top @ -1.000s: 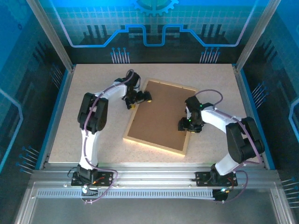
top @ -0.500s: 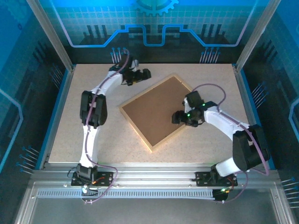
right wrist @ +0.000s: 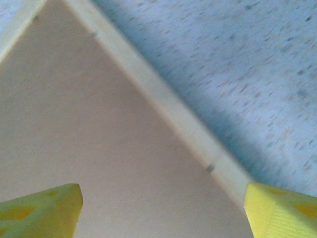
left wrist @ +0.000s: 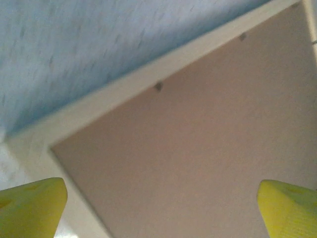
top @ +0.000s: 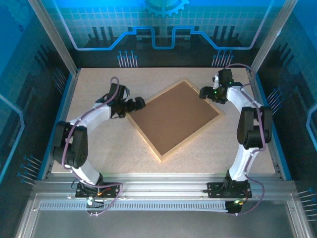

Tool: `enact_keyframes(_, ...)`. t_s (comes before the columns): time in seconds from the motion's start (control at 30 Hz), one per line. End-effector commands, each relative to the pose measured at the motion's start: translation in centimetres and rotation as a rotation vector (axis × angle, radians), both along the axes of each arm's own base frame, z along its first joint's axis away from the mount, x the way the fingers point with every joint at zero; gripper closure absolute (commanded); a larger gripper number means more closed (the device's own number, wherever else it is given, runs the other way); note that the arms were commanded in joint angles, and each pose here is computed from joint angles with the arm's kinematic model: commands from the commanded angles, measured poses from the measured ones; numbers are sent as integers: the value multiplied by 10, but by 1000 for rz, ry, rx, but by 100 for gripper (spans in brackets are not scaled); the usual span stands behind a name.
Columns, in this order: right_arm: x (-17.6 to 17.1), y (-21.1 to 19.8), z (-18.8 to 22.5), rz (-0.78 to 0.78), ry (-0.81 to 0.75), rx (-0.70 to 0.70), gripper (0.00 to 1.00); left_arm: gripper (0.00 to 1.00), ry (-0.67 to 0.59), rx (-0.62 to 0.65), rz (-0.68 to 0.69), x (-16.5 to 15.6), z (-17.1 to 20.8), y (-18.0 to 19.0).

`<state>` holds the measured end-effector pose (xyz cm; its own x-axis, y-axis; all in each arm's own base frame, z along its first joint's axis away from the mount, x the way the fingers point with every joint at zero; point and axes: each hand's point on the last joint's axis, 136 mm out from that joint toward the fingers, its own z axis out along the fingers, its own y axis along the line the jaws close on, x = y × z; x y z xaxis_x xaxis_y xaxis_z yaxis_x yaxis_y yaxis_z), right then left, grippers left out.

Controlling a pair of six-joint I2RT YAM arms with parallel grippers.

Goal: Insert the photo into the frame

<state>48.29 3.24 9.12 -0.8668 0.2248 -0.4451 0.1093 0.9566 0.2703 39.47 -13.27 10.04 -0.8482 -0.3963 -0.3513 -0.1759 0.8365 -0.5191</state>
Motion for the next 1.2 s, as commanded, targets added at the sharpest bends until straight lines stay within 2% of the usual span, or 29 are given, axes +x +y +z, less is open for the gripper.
enact_keyframes(0.0, 13, -13, -9, 22, 9, -19, 14, 1, -15, -22, 46, -17, -4, -8)
enact_keyframes(0.17, 6, -8, -28, 31, 52, 64, 15, 1, 14, -44, 72, -33, -23, -15)
enact_keyframes(0.37, -18, 0, -37, 21, 55, 116, 17, 1, 36, -84, 76, -26, -44, -31)
enact_keyframes(0.57, -44, 12, -29, 39, 65, 180, 19, 1, 19, -110, 55, -5, -49, -46)
enact_keyframes(0.7, -71, 24, -27, 40, 93, 239, 21, 1, -7, -65, 11, 14, -44, -49)
enact_keyframes(1.0, -150, 45, -39, 7, 197, 224, 22, 1, -72, -2, 5, 64, -26, -31)
enact_keyframes(1.17, -174, 56, -45, 11, 222, 210, 20, 1, -92, -2, -1, 91, -20, -22)
